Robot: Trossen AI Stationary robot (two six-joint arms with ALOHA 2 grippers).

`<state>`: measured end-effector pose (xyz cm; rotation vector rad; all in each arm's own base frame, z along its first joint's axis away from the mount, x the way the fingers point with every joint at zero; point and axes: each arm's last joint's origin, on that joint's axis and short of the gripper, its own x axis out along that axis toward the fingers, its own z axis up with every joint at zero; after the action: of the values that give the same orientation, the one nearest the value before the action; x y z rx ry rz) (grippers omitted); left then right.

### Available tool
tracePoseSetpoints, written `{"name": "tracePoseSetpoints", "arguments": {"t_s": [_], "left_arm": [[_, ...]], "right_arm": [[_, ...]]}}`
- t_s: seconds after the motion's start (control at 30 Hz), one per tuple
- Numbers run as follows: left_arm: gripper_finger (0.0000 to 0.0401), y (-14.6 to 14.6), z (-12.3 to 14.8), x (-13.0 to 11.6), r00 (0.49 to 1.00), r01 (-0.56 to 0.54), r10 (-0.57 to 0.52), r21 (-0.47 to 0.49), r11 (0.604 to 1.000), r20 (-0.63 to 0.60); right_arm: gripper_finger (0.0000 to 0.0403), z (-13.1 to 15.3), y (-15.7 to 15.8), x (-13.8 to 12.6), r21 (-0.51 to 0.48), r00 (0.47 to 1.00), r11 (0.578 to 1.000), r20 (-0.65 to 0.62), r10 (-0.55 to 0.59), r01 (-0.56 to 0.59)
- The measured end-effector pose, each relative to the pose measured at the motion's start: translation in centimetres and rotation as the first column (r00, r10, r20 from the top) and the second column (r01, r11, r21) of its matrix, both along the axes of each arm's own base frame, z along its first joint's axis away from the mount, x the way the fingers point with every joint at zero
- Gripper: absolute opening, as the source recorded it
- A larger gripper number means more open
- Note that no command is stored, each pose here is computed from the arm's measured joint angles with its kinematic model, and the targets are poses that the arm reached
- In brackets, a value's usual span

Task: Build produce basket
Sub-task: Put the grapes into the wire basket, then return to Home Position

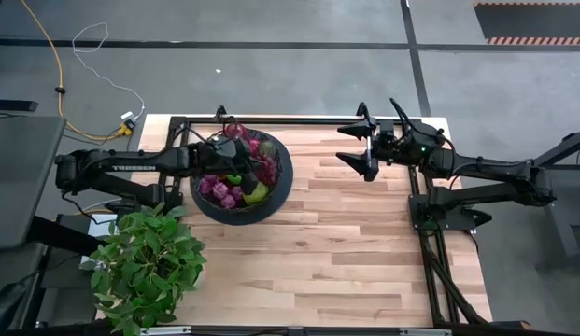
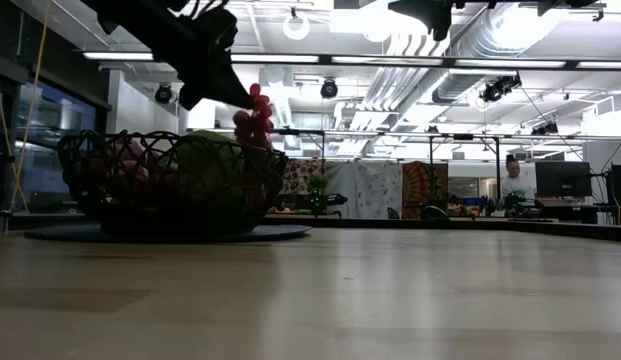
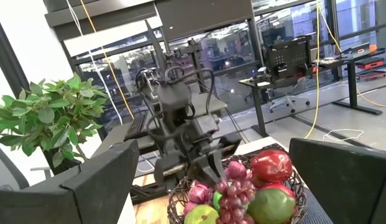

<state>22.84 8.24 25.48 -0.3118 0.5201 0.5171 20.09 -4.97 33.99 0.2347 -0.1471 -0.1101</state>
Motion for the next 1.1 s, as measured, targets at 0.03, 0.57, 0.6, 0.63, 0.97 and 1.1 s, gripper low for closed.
{"name": "tracePoseSetpoints", "arguments": {"t_s": [0.03,0.57,0.6,0.63,0.97,1.1], "left_arm": [[0.0005,0.0,-0.2,0.1,1.000,-0.003,0.003,-0.009,1.000,-0.011],[0.0084,0.6,-3.2,2.0,0.995,-0.014,0.005,-0.089,0.996,-0.097],[0.0096,0.6,-3.1,2.0,0.995,-0.009,0.000,-0.093,0.996,-0.095],[0.0107,0.7,-2.9,2.0,0.996,-0.004,-0.005,-0.098,0.995,-0.091],[0.0220,0.8,1.4,3.1,0.995,0.093,-0.096,-0.079,0.992,-0.035],[0.0234,0.8,3.7,3.0,0.986,0.139,-0.142,-0.044,0.989,-0.092]], "right_arm": [[0.0397,0.0,0.0,0.0,0.000,1.000,1.000,0.000,0.000,0.000],[0.0397,0.0,0.0,0.0,0.009,1.000,1.000,0.001,0.001,-0.001],[0.0397,0.0,0.0,0.0,0.009,1.000,1.000,0.001,0.001,-0.001],[0.0397,0.0,0.0,0.0,0.009,1.000,1.000,0.001,0.001,-0.001],[0.0397,0.0,0.0,0.0,0.010,1.000,1.000,0.001,0.001,-0.001],[0.0397,0.0,0.0,0.0,0.009,1.000,1.000,0.001,0.001,-0.001]]}}
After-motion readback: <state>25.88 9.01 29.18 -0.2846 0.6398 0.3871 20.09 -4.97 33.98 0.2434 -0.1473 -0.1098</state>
